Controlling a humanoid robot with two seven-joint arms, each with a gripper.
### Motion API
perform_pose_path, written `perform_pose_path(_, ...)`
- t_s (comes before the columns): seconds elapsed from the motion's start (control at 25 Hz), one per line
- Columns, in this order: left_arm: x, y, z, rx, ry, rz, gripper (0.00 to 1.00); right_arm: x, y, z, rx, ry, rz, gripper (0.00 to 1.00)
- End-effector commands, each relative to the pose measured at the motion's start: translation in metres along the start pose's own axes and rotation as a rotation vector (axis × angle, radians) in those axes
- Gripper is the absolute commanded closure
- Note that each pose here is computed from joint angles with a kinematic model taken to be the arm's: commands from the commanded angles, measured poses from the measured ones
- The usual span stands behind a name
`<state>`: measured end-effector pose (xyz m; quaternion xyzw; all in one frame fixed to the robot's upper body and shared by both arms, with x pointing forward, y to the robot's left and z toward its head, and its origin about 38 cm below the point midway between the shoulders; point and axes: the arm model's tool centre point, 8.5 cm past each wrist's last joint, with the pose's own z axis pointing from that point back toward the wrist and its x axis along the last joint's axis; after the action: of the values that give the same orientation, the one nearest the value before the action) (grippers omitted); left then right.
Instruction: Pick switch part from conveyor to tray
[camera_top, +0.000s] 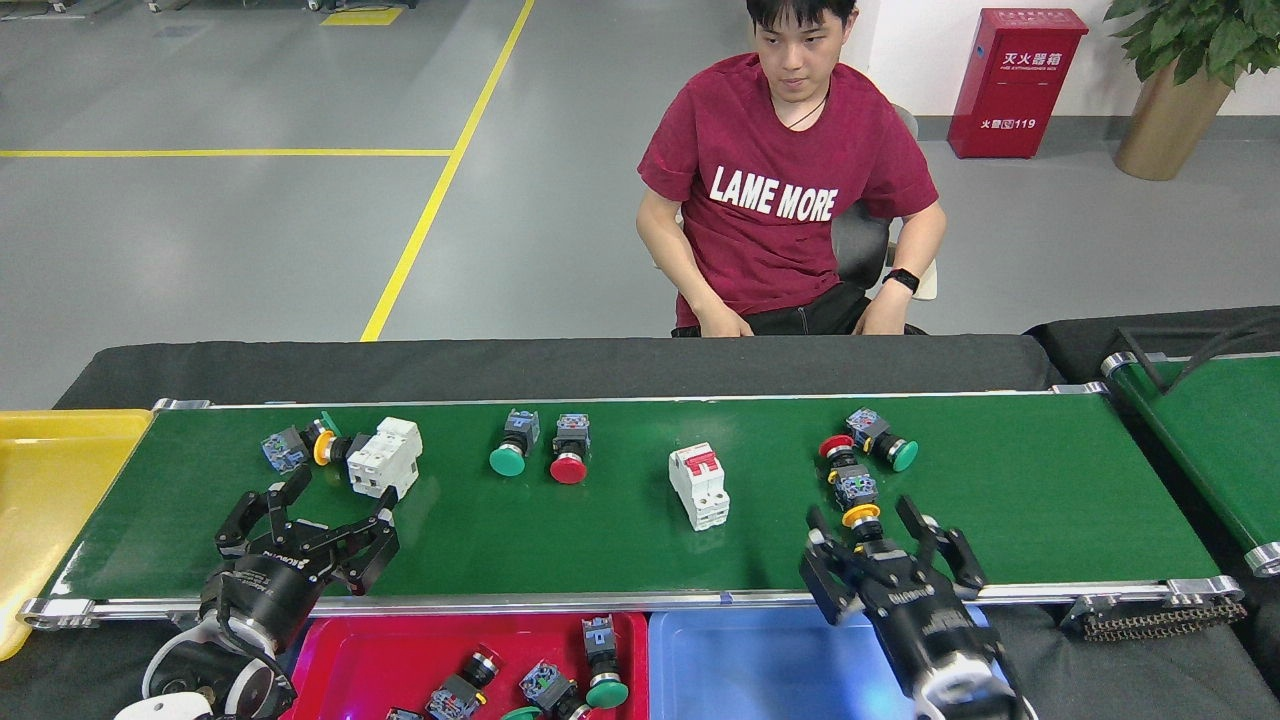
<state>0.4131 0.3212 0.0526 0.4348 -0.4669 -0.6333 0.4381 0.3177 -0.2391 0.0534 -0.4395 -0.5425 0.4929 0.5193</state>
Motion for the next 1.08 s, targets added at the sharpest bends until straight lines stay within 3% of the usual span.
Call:
perform_pose_path(0.0, -0.011, 0.015, -0.012, 0.026, 0.020, -0.005, 0.00, -0.007, -0.004, 0.010, -0.050, 0.019, 0.003, 0.02)
perform_pose_path(0.2, -0.029, 0.019, -0.036, 0.008, 0.112, 0.032, 0.04, -0.008, 0.012, 0.038, -0.016, 0.032, -0.001, 0.02)
perform_pose_path(0.24, -0.031, 0.017, -0.038, 0.002, 0.122, 0.037, 0.13, -0.008, 0.012, 0.038, -0.016, 0.032, -0.002, 0.02)
perform_pose_path(0.28, -0.032, 0.014, -0.038, -0.004, 0.120, 0.038, 0.31, -0.007, 0.012, 0.038, -0.017, 0.033, -0.005, 0.02)
perform_pose_path(0.32, -0.032, 0.011, -0.038, -0.010, 0.118, 0.043, 0.58, -0.007, 0.012, 0.038, -0.014, 0.033, -0.007, 0.02)
perform_pose_path(0.36, -0.031, 0.010, -0.037, -0.012, 0.118, 0.050, 0.73, -0.006, 0.011, 0.037, -0.015, 0.033, -0.005, 0.02)
perform_pose_path(0.48, -0.030, -0.003, -0.037, -0.014, 0.117, 0.067, 0.94, 0.001, 0.003, 0.026, -0.036, 0.017, -0.012, 0.02)
perform_pose_path(0.64, -0.011, -0.005, -0.034, 0.052, 0.061, 0.036, 1.00, 0.035, -0.009, -0.005, -0.013, -0.060, -0.035, 0.02)
perform_pose_path(0.76, 0.014, 0.015, -0.018, 0.129, -0.089, 0.002, 1.00, 0.068, -0.010, -0.023, 0.007, -0.092, -0.060, 0.02)
perform_pose_path(0.88, 0.031, 0.020, 0.006, 0.162, -0.175, -0.031, 1.00, 0.095, 0.005, -0.034, 0.047, -0.096, -0.009, 0.02)
perform_pose_path(1.04, 0.037, 0.018, 0.036, 0.173, -0.270, -0.050, 0.99, 0.112, 0.018, -0.052, 0.089, -0.089, 0.011, 0.02)
